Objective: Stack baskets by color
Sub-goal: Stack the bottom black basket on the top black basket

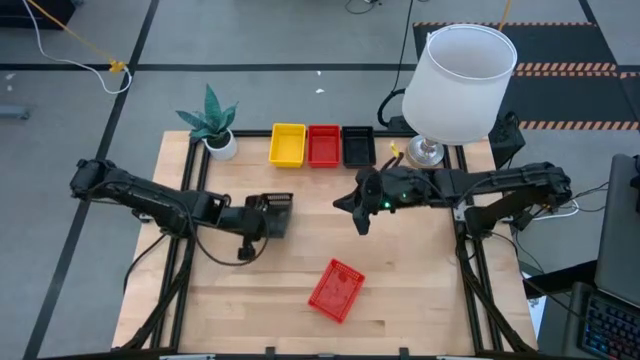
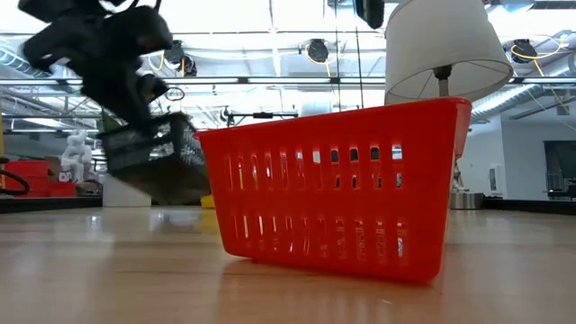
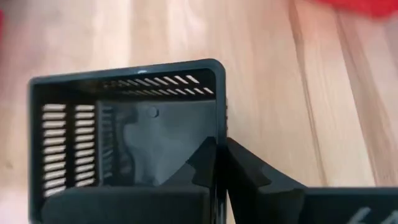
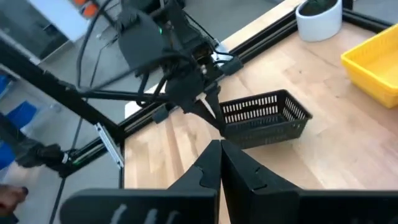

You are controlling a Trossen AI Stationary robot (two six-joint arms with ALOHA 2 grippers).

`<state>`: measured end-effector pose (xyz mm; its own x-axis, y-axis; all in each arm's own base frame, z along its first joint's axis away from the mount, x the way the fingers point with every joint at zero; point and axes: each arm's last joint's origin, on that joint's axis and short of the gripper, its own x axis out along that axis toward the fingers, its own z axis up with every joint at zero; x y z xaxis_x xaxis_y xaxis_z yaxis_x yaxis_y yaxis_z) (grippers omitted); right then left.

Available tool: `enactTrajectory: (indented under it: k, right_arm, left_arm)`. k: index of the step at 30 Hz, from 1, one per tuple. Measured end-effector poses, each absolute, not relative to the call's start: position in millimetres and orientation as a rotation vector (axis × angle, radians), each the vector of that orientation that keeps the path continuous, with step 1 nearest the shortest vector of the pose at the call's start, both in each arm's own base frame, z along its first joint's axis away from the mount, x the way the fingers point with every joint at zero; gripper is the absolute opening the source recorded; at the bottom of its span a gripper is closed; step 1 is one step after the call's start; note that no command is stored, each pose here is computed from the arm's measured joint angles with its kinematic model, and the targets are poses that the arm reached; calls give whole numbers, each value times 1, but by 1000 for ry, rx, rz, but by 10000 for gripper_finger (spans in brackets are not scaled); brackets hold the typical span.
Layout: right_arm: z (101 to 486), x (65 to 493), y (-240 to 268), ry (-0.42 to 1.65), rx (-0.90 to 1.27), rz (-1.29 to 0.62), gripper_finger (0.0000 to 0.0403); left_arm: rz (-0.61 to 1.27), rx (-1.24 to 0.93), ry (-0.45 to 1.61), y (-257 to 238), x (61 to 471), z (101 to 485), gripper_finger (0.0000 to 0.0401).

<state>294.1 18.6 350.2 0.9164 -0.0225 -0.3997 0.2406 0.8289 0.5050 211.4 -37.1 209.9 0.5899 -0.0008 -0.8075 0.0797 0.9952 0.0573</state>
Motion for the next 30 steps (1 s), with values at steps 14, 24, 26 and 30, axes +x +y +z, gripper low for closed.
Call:
enactTrajectory:
  k: [14,24,26,30]
  right_arm:
    - [370,287,-31,452,376,-58,26]
    - [365,279,-45,552,205,30,98]
    - [361,277,-45,591,131,51,108]
    - [356,273,-43,655,36,90,115]
  left_arm:
    - [117,10,886,3,270,248,11]
    - [133,57,833,17,336,272,15]
    - [128,72,819,17,350,277,9]
    - [129,76,799,18,375,282,19]
